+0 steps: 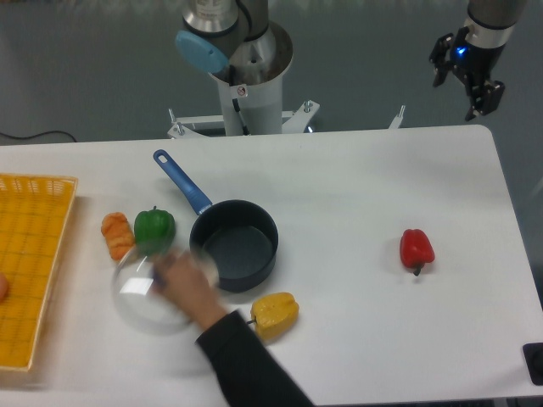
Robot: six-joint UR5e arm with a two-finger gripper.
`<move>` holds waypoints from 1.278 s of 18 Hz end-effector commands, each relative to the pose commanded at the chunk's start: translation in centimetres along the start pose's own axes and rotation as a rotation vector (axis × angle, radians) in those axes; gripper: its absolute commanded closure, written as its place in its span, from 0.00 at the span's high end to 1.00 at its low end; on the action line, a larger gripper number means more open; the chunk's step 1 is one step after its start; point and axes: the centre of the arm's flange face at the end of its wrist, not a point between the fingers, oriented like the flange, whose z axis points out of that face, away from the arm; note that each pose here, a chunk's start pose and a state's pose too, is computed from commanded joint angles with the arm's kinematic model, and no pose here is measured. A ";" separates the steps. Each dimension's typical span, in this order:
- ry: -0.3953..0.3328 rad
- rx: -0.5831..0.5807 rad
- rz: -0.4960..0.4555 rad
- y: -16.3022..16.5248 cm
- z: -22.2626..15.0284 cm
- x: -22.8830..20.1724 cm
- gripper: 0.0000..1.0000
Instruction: Open the lid
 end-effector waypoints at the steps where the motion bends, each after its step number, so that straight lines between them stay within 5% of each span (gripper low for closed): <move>1: -0.003 -0.002 0.006 -0.4 -0.1 -0.1 1.00; 12: -0.009 -0.005 -0.113 -3.7 -0.2 -1.2 1.00; 23: -0.010 -0.004 -0.113 -3.8 -0.2 -1.3 1.00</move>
